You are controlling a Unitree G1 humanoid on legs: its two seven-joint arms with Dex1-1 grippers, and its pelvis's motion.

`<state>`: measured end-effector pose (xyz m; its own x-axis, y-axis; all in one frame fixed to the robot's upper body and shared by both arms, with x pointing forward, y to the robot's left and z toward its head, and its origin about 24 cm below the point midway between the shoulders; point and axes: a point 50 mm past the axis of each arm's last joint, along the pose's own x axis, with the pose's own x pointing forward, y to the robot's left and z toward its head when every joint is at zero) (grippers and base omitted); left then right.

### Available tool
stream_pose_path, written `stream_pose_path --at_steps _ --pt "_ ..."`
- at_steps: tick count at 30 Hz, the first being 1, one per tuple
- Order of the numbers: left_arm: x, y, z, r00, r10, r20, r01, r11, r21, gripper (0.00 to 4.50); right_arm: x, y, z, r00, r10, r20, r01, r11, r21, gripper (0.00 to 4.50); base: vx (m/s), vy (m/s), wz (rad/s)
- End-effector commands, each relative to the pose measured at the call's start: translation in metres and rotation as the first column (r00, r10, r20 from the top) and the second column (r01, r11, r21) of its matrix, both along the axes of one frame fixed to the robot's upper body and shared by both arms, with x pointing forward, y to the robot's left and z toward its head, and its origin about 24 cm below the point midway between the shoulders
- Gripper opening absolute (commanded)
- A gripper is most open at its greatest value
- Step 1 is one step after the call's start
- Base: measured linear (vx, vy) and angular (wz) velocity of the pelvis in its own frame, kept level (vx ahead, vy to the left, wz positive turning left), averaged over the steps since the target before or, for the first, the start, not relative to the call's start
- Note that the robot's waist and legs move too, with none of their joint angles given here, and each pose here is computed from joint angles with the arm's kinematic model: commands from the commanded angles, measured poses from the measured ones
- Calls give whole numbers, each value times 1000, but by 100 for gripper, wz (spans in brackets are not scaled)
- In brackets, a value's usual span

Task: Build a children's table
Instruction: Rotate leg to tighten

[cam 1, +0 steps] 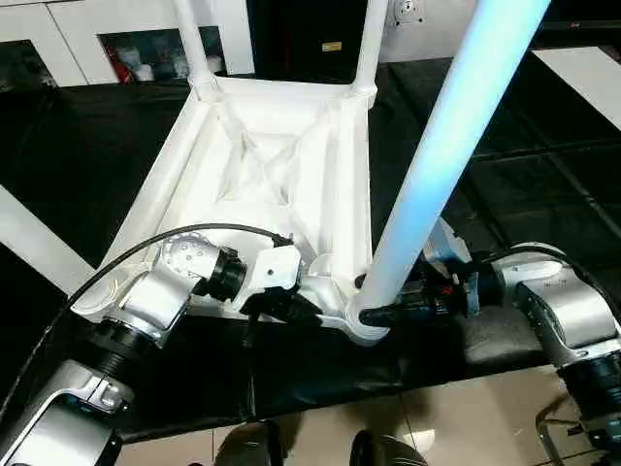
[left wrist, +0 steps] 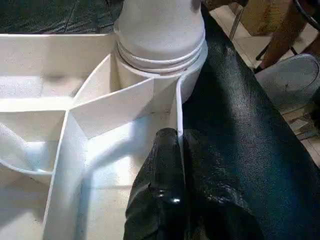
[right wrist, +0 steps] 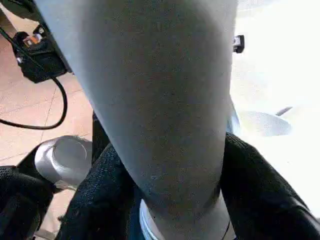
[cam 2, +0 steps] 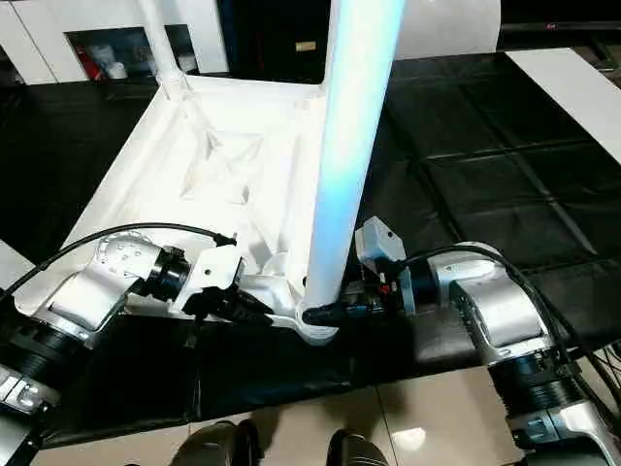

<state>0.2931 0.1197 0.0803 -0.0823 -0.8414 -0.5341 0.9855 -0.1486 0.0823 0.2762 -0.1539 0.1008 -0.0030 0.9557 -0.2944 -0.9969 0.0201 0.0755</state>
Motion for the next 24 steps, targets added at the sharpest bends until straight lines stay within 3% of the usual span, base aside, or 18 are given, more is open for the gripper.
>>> stream_pose_path --at_steps 1,4,9,12,15,17,22,24 --pt "-2 -5 1 1000 -21 -21 21 1000 -12 0 -9 6 0 997 47 -62 -43 997 60 205 0 0 0" --pt "-4 -10 3 999 15 -41 -17 998 -55 0 -13 13 0 995 -31 -96 42 992 116 204 0 0 0" --pt "-1 -17 3 994 102 -35 -105 992 -73 0 -8 29 -6 971 -223 -86 233 965 117 204 0 0 0" --pt "10 -30 4 963 266 -42 -269 959 -89 0 1 52 -12 881 -458 -117 471 874 123 204 0 0 0" --pt "13 -36 5 947 318 -45 -321 941 -105 0 4 58 -14 839 -531 -118 542 833 109 204 0 0 0" --pt "20 -47 8 905 423 -44 -425 897 -118 0 13 72 -16 720 -678 -149 693 715 94 204 0 0 0" --pt "31 -65 16 809 587 -35 -585 797 -149 0 26 95 -14 539 -832 -133 842 537 54 203 0 0 0" --pt "32 -70 18 787 616 -33 -613 775 -156 0 29 101 -12 504 -852 -142 863 502 51 203 0 0 0"
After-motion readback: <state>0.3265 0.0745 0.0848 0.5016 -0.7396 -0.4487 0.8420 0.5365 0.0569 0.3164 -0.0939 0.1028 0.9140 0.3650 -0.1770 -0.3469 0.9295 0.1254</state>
